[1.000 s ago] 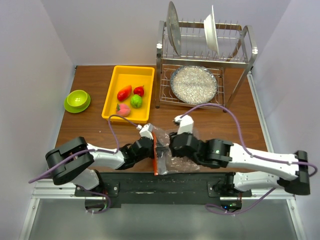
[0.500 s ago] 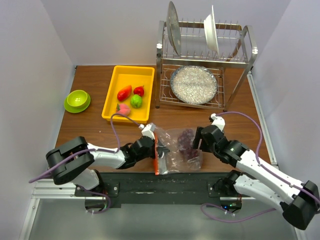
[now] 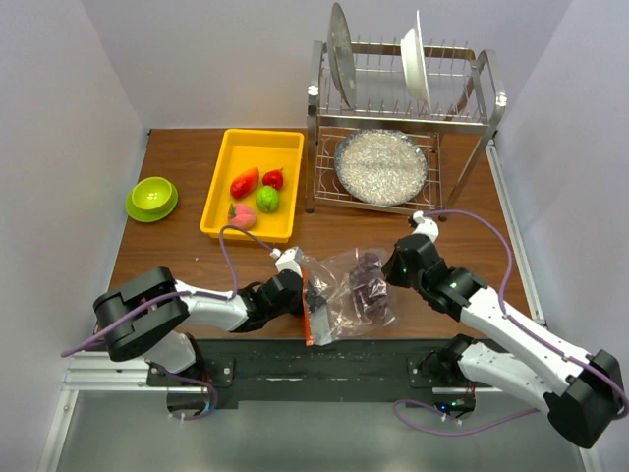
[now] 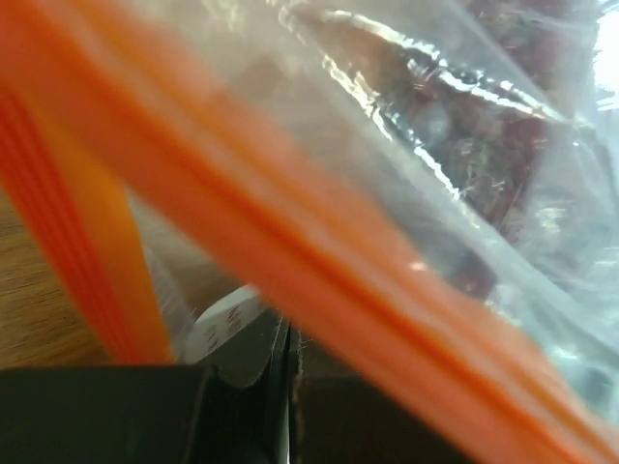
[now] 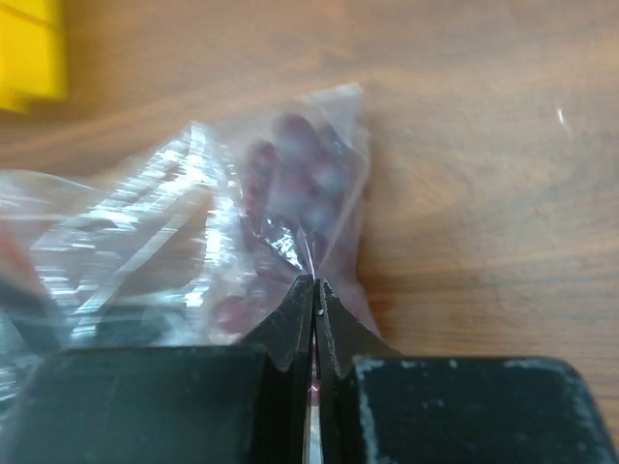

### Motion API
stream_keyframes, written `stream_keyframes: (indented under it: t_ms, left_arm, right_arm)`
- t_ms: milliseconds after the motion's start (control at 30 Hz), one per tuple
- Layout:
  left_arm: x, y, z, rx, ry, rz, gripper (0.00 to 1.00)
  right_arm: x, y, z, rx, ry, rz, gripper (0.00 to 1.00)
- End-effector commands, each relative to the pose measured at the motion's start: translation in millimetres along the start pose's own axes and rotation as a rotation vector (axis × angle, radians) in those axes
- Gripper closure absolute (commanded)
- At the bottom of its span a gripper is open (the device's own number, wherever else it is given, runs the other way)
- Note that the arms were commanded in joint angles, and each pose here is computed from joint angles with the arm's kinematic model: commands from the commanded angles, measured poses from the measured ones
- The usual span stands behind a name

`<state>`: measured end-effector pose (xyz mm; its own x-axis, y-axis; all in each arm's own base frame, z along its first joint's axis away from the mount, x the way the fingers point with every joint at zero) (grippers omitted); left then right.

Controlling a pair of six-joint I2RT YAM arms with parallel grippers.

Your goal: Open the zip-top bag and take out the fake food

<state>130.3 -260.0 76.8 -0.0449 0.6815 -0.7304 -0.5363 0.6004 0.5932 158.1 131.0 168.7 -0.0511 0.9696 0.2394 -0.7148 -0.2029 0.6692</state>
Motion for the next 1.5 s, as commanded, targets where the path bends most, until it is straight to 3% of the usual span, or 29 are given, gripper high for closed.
stream_keyframes:
  t_ms: [0, 300, 633, 733, 767, 867, 1100, 1267, 1367, 1467]
  left_arm:
    - [-10, -4, 4, -0.03, -0.002, -0.03, 1.0]
    - [-12, -4, 4, -0.026, -0.021, -0.049, 1.0]
    - [-27, 1, 5, 0.005, -0.11, -0.136, 0.85]
    - [-33, 5, 2, 0.038, -0.159, -0.169, 0.81]
    - [-36, 7, 1, 0.049, -0.17, -0.186, 0.78]
    - [-41, 11, -3, 0.076, -0.197, -0.234, 0.74]
    - [-43, 17, -16, 0.191, -0.18, -0.276, 0.79]
    - [-44, 17, -21, 0.233, -0.14, -0.297, 0.83]
    - [-44, 16, -23, 0.247, -0.122, -0.304, 0.86]
    - [-44, 14, -26, 0.26, -0.11, -0.306, 0.87]
  right_arm:
    - [17, 35, 44, -0.11, -0.001, 0.091, 1.0]
    - [18, 48, 45, -0.098, 0.005, 0.138, 1.0]
    - [-7, 27, 12, -0.017, 0.043, -0.022, 1.0]
    - [-17, 27, 3, 0.008, 0.059, -0.084, 0.72]
    - [-20, 28, 2, 0.015, 0.063, -0.097, 0.56]
    - [-22, 40, 8, -0.016, 0.061, -0.095, 0.43]
    - [-8, 74, 29, -0.039, 0.072, 0.054, 0.48]
    - [6, 63, 13, 0.021, 0.096, 0.145, 0.54]
    - [13, 47, -5, 0.07, 0.119, 0.144, 0.7]
    - [21, 30, -24, 0.117, 0.146, 0.135, 0.76]
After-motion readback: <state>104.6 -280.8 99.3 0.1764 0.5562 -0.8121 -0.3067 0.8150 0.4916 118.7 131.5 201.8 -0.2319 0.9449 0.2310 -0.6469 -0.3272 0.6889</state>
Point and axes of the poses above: each gripper's point midway between its finger pads, its own y axis back along the fingers, its own x axis along the line the jaws close on, z = x × y, the point moved 9 cm from there along y, back along the fingers, and after that the axes turned 9 degrees about y, right-handed, at the moved point
